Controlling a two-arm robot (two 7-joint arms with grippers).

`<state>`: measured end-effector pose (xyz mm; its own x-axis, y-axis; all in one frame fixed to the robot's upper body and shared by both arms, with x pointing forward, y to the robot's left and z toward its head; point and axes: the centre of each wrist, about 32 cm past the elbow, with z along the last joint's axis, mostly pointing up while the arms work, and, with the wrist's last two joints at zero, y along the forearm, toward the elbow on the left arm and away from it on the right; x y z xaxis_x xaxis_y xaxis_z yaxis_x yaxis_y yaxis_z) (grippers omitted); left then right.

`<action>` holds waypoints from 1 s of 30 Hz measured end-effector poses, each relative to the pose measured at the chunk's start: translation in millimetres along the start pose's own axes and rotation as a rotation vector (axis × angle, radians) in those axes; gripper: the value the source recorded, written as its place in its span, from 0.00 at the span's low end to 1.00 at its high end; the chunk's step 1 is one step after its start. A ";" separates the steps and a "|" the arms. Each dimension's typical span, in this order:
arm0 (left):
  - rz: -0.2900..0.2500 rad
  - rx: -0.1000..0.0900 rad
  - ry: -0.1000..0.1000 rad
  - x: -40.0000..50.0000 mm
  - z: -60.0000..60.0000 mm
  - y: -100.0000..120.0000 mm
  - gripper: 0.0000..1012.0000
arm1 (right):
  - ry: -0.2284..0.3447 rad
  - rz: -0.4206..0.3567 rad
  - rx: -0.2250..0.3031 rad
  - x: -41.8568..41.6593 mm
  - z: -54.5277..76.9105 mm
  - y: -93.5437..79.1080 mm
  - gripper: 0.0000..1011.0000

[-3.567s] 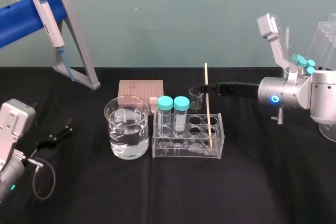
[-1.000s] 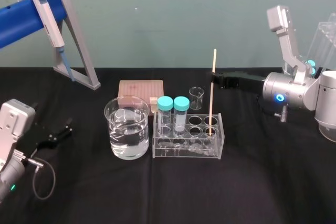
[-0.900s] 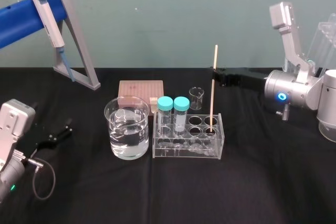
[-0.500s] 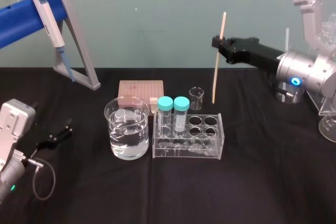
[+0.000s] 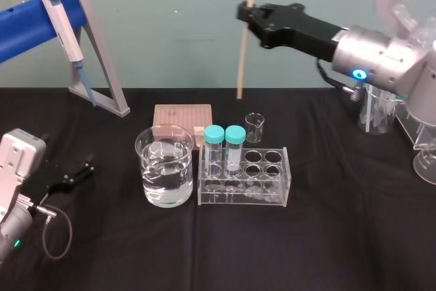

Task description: Hold the thermometer with one hand and immerse one end into the beaker, then reinsert it into the test tube rack.

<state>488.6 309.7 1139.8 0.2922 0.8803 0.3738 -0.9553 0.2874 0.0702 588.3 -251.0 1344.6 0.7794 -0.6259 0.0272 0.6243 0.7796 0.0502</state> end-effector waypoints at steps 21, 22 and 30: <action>0.000 0.000 0.000 0.0 0.0 0.0 0.99 | 0.024 0.182 -0.040 -37.3 -16.0 66.6 0.05; 0.000 0.000 0.000 0.0 0.0 0.0 0.99 | 0.026 0.185 -0.039 -37.6 -18.1 67.8 0.05; 0.000 0.000 0.000 0.0 0.0 0.0 0.99 | 0.040 0.211 -0.057 -39.2 -48.0 76.6 0.05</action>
<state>488.6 309.7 1139.8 0.2923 0.8803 0.3738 -0.9552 0.2874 0.0702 608.0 -165.7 1299.5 0.8937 -0.4485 -0.0085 0.4484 0.8938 -0.0090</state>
